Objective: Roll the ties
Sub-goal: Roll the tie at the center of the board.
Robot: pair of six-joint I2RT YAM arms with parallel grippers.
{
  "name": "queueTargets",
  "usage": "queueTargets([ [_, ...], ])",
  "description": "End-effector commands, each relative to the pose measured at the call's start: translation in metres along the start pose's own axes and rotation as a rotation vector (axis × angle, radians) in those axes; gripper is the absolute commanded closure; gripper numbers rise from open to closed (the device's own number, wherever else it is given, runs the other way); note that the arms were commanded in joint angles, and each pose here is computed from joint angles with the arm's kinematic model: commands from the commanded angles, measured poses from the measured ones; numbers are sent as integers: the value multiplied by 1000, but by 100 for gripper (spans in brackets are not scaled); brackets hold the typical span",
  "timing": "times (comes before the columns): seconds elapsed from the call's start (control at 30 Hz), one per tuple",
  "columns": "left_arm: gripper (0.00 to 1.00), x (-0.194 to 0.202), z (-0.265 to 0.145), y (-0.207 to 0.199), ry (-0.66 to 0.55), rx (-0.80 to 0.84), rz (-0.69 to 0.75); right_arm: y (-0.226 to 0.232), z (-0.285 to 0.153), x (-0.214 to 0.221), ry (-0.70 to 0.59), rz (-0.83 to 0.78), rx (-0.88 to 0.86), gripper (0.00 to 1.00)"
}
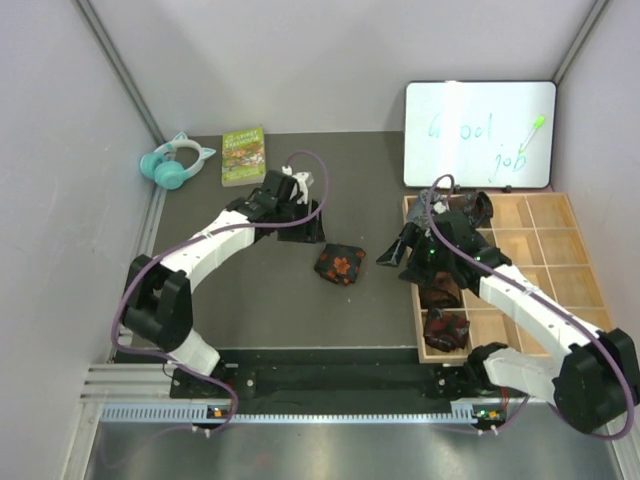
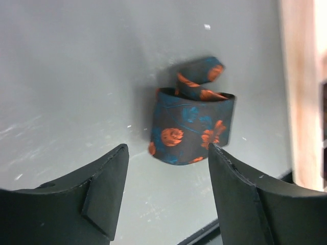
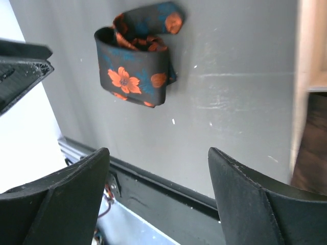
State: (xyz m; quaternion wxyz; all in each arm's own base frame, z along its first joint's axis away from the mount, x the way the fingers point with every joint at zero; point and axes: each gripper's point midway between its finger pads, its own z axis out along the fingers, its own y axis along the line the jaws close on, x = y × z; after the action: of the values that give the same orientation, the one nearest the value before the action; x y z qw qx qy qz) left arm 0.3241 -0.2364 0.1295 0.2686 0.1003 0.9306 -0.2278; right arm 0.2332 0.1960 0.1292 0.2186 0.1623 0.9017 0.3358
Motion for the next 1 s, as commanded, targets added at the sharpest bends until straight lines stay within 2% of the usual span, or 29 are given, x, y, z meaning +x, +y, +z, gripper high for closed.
queueTargets([
  [0.0,31,-8,6,-22,-21,277,41,37,0,-12,-17,-43,-101,21],
  [0.13,29,2,19,-21,33,340,48,34,3,-11,-4,-59,-83,18],
  [0.5,26,31,47,-7,166,331,48,29,12,-8,31,-71,-71,12],
  [0.67,25,42,57,3,173,303,32,30,16,-6,38,-71,-84,12],
  [0.97,26,63,73,-9,212,339,16,23,20,-3,40,-69,-84,11],
])
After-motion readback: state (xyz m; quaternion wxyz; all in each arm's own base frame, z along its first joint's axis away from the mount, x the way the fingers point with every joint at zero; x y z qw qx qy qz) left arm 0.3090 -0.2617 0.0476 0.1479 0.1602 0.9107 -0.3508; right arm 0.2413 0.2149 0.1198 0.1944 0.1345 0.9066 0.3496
